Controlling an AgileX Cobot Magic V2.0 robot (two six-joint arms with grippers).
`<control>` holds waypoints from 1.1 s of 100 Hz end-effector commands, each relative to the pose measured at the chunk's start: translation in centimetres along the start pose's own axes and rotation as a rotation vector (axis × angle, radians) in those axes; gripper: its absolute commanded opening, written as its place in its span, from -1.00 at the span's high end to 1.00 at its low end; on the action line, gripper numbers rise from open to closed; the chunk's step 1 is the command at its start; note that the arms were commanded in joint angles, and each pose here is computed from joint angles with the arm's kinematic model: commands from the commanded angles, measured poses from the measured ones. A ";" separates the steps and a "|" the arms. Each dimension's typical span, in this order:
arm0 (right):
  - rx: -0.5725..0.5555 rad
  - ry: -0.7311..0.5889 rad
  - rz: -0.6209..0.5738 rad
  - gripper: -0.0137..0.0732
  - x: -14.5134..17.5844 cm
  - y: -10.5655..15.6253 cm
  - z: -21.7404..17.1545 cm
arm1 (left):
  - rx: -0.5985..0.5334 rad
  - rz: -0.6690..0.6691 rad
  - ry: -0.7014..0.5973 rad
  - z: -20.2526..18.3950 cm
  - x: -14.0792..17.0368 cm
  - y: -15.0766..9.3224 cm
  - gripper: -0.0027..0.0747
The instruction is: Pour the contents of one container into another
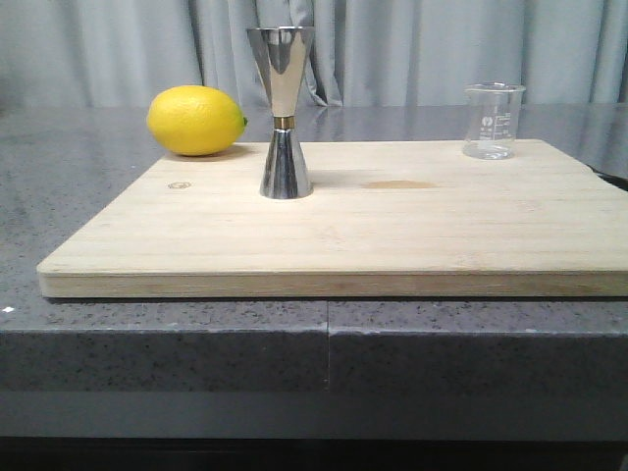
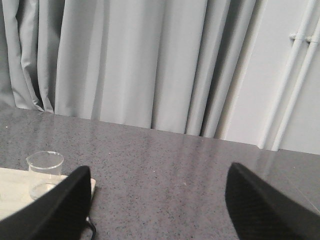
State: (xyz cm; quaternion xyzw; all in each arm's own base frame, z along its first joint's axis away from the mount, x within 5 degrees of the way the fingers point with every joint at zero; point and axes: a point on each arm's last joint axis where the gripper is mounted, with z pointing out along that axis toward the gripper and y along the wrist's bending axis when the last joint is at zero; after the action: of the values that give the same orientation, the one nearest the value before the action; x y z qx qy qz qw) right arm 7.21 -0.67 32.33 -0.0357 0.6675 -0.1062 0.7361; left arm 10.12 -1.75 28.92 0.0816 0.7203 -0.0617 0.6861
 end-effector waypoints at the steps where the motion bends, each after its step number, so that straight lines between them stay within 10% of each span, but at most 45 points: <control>1: 0.017 -0.107 -0.021 -0.48 -0.9 -0.1 -0.7 | -0.016 -0.057 -0.018 -0.2 0.0 0.1 -0.21; 42: 0.013 -0.060 -0.007 -0.44 -0.1 0.0 -1.0 | -0.021 -0.097 -0.015 -0.5 0.6 0.0 -0.19; 76: 0.013 -0.060 -0.007 0.60 -0.1 0.0 -1.0 | -0.012 -0.096 -0.014 -0.5 0.6 0.0 0.99; 110: 0.012 -0.043 -0.007 0.84 0.1 0.0 -1.0 | -0.012 -0.094 -0.014 -0.5 0.6 0.0 0.99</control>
State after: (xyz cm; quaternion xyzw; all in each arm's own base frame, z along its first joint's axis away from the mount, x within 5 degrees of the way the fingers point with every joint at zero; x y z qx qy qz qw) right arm 6.39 -0.68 30.66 -0.0323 0.6836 -0.1052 0.7215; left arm 9.55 -1.73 27.37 0.0598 0.7280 -0.0785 0.6785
